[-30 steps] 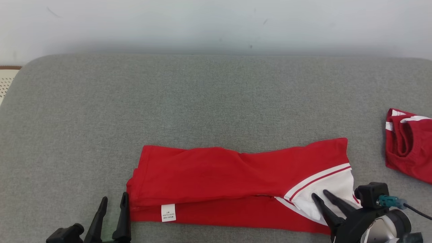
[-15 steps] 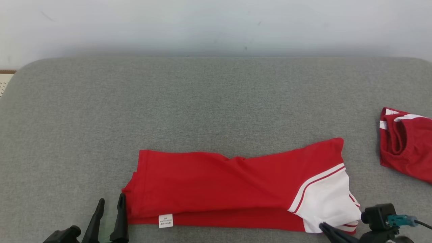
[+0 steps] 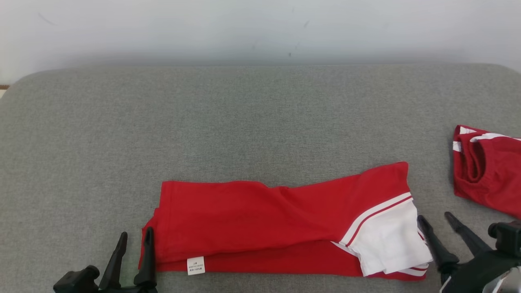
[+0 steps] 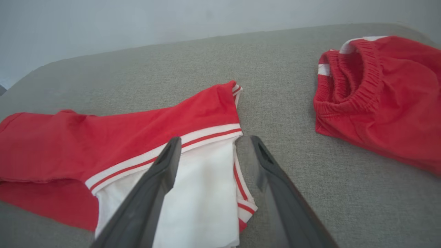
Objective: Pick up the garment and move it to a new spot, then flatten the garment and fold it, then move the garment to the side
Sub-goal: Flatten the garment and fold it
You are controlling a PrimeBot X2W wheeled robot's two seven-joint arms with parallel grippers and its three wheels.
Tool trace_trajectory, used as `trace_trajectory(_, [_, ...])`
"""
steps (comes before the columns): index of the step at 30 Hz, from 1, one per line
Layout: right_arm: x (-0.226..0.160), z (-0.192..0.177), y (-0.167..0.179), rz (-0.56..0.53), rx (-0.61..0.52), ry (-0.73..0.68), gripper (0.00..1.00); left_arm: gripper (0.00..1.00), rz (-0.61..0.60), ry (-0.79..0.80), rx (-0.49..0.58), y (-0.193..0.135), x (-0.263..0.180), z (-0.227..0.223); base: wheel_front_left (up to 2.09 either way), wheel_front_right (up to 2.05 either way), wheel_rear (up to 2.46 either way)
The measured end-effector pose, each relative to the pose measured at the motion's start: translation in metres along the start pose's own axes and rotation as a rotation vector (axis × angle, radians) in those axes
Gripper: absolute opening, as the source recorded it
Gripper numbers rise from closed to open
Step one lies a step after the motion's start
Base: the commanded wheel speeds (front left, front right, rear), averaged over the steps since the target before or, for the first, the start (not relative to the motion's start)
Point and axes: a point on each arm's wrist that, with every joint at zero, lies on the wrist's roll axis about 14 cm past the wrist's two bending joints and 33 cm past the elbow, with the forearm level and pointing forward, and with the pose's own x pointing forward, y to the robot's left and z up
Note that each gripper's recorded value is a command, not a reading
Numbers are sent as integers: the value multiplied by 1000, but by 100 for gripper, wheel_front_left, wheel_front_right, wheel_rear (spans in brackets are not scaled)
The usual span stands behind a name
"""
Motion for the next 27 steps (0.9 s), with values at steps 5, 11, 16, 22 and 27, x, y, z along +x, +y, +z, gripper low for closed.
trace_trajectory(5, [19, 1, -13, -53, -6, -41, 100, 100, 6, -1, 17, 3, -1, 1, 0, 0, 0])
trace_trajectory(11, [36, -20, -25, -93, -18, -1, 100, 100, 31, -7, 31, 13, -7, 4, 0, 0, 0])
trace_trajectory(16, [47, -34, -28, -103, 12, 27, 100, 100, 54, -15, 41, 21, -10, 8, 0, 0, 0])
trace_trajectory(22, [56, -49, -31, -109, 32, 72, 100, 100, 70, -15, 45, 27, -13, 8, 0, 0, 0])
trace_trajectory(27, [62, -56, -29, -96, 59, 96, 100, 100, 83, -15, 49, 31, -14, 8, 0, 0, 0])
